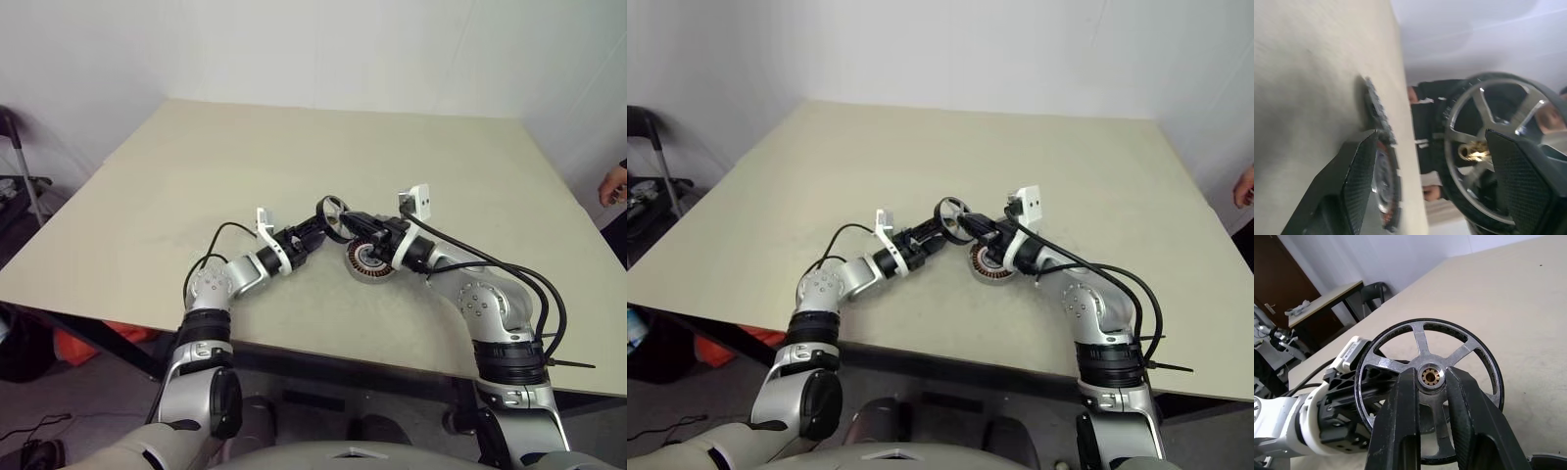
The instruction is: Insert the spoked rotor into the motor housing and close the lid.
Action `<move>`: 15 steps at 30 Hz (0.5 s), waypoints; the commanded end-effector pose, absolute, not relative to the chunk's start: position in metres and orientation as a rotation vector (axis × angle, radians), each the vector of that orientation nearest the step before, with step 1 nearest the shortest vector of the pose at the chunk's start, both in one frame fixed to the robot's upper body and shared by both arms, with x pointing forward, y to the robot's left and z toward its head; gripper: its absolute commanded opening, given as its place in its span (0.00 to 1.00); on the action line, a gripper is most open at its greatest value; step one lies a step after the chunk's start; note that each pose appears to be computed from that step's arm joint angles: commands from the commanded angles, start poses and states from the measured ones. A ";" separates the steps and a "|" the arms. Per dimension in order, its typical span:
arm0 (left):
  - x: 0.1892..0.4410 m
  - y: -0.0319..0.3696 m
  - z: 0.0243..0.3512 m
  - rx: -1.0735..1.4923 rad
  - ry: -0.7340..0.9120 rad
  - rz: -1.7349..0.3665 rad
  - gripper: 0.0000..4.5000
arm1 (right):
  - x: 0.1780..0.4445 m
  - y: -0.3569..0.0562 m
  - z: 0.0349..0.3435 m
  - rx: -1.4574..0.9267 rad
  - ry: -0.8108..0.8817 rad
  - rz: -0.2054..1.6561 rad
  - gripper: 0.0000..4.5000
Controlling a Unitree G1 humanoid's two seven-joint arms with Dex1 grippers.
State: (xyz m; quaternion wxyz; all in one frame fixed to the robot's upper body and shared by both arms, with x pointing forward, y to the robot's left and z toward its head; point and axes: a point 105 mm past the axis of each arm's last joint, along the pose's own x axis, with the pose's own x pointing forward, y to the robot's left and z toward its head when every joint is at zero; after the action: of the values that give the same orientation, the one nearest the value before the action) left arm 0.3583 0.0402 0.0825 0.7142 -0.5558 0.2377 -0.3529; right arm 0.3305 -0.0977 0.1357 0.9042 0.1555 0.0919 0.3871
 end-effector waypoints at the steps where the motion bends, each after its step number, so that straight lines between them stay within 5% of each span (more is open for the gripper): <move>1: 0.365 0.051 0.083 -1.206 0.484 -0.744 0.82 | 0.332 -0.095 0.151 0.315 0.141 0.822 0.10; 8: 0.367 0.061 0.074 -1.162 0.478 -0.693 0.82 | 0.332 -0.096 0.151 0.308 0.146 0.823 0.10; 15: 0.372 0.082 0.071 -1.093 0.438 -0.639 0.82 | 0.327 -0.125 0.151 -0.017 0.189 0.756 0.10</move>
State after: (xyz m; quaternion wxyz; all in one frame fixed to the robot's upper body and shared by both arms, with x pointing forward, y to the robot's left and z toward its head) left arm 0.3690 0.0760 0.0623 0.7771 -0.5105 0.2260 -0.2906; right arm 0.3313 -0.1268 0.1353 0.9258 0.0303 0.1163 0.3584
